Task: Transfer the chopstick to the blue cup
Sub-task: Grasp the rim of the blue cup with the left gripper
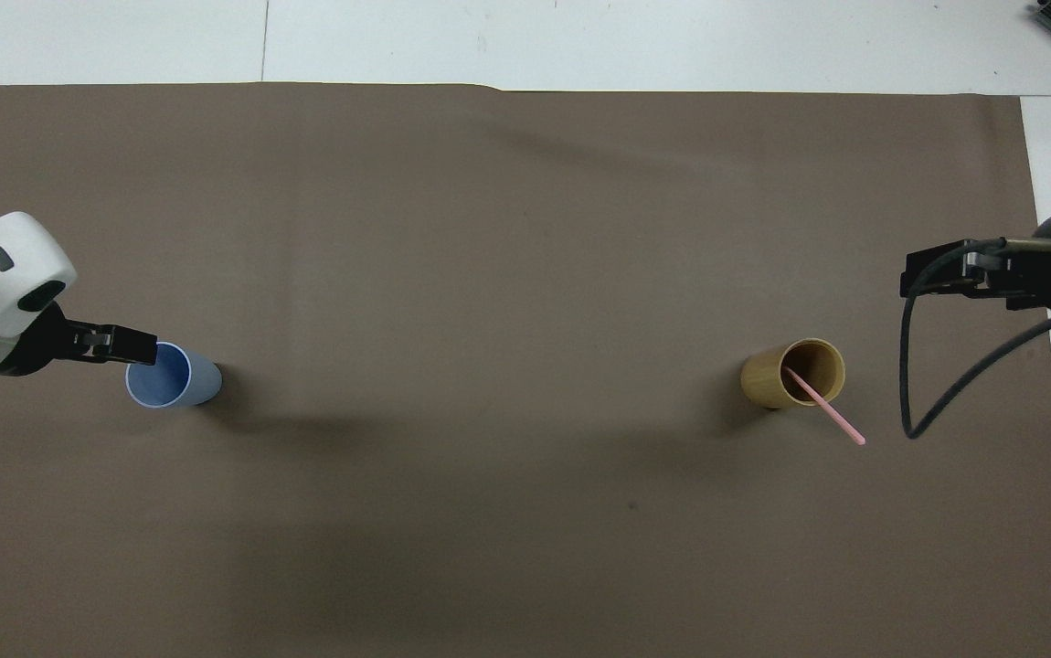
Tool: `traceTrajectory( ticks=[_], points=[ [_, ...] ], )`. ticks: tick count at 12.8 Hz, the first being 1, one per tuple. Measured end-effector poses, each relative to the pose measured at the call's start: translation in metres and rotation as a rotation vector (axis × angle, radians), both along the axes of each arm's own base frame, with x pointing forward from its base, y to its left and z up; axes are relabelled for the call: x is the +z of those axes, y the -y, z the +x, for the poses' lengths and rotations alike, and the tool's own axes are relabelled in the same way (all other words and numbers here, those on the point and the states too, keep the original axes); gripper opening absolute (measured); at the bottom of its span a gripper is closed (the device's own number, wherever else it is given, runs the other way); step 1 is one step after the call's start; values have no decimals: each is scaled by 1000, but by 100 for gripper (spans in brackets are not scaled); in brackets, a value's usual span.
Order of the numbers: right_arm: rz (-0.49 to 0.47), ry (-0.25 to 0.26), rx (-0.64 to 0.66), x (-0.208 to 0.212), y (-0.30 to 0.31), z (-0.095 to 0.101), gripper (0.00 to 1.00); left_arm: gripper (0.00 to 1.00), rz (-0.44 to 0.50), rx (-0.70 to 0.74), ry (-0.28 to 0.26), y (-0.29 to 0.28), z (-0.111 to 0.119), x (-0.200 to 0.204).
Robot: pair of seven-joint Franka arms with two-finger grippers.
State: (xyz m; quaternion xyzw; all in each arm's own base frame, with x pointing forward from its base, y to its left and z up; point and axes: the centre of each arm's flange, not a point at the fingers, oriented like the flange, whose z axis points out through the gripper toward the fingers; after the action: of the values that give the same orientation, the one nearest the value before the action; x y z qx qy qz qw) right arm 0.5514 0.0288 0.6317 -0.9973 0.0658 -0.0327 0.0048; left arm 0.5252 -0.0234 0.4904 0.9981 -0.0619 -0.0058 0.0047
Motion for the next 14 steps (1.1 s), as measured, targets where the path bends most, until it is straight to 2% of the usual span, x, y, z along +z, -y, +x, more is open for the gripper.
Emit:
traceTrajectory(
  ticks=[3,9,14],
  points=[
    [0,0,0,0,0,0,100,100,0,-4,13,-11,-8,-44],
    [0,0,0,0,0,0,100,100,1,1,29,-42,-12,-99],
    [0,0,0,0,0,0,100,97,2,-3,34,-41,-9,-114]
  ],
)
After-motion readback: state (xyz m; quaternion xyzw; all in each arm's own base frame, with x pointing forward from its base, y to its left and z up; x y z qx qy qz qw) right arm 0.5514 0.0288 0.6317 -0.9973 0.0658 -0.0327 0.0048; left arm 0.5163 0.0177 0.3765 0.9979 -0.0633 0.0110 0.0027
